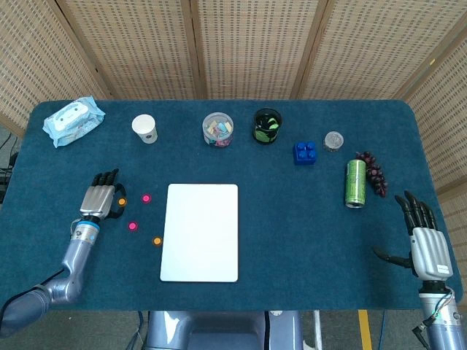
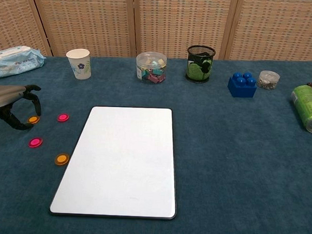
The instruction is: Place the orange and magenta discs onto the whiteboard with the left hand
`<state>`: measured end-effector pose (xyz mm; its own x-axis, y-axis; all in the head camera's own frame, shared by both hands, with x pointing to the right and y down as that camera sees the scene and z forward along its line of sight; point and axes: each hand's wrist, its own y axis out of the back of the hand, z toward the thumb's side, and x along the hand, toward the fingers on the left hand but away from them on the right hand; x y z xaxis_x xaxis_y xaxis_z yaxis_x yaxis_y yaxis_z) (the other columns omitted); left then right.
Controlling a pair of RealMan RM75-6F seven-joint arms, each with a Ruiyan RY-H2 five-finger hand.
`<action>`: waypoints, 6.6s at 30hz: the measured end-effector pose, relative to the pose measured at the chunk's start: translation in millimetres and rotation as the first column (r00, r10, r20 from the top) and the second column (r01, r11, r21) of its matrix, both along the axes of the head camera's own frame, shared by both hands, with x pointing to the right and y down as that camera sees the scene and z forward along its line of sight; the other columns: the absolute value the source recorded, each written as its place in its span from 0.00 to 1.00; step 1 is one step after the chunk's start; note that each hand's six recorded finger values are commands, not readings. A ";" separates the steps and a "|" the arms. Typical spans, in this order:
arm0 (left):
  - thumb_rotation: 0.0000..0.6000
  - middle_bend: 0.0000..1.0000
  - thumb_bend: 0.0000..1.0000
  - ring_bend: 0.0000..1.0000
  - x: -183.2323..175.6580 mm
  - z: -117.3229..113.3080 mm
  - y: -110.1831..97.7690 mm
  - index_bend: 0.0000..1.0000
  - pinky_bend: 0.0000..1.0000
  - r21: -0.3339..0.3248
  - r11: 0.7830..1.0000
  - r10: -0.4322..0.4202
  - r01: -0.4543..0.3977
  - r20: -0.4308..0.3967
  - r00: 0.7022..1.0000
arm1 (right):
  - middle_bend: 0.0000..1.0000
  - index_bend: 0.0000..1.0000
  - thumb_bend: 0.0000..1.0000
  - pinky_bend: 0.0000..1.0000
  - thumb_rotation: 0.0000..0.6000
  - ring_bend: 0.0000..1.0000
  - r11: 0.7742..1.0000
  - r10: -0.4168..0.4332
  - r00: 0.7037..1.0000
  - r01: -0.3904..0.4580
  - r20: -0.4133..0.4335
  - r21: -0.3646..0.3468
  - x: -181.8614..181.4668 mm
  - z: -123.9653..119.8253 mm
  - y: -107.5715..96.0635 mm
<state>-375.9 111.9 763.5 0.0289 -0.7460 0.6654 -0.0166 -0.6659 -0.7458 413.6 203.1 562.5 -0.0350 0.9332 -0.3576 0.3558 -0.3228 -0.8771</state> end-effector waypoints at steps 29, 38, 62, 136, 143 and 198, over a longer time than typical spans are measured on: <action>1.00 0.00 0.34 0.00 103.7 -38.0 -24.1 0.56 0.00 0.050 0.988 0.150 -0.145 -0.133 0.980 | 0.00 0.00 0.13 0.00 1.00 0.00 1.000 0.008 1.000 -0.008 0.016 -0.011 0.4 0.8 0.1; 1.00 0.00 0.35 0.00 165.9 -14.7 -20.0 0.56 0.00 0.042 0.973 0.229 -0.226 -0.114 0.967 | 0.00 0.00 0.13 0.00 1.00 0.00 1.000 0.013 1.000 -0.013 0.026 -0.020 1.3 1.9 -0.3; 1.00 0.00 0.32 0.00 156.3 -25.1 -24.4 0.10 0.00 0.055 0.979 0.199 -0.194 -0.104 0.974 | 0.00 0.00 0.13 0.00 1.00 0.00 0.999 0.018 0.999 -0.017 0.031 -0.032 1.9 2.6 -0.3; 1.00 0.00 0.35 0.00 87.1 -33.8 101.5 0.52 0.00 -0.043 0.953 0.282 -0.301 -0.244 0.928 | 0.00 0.00 0.13 0.00 1.00 0.00 0.999 0.019 0.999 -0.017 0.033 -0.039 1.7 2.4 1.0; 1.00 0.00 0.35 0.00 86.1 -37.2 99.1 0.53 0.00 -0.028 0.955 0.279 -0.294 -0.245 0.928 | 0.00 0.00 0.13 0.00 1.00 0.00 0.999 0.019 0.999 -0.017 0.034 -0.039 1.5 2.5 1.0; 1.00 0.00 0.31 0.00 202.9 -0.5 -48.0 0.52 0.00 0.026 0.976 0.217 -0.215 -0.156 0.964 | 0.00 0.00 0.13 0.00 1.00 0.00 0.997 0.043 0.997 -0.038 0.068 -0.068 3.7 4.8 0.6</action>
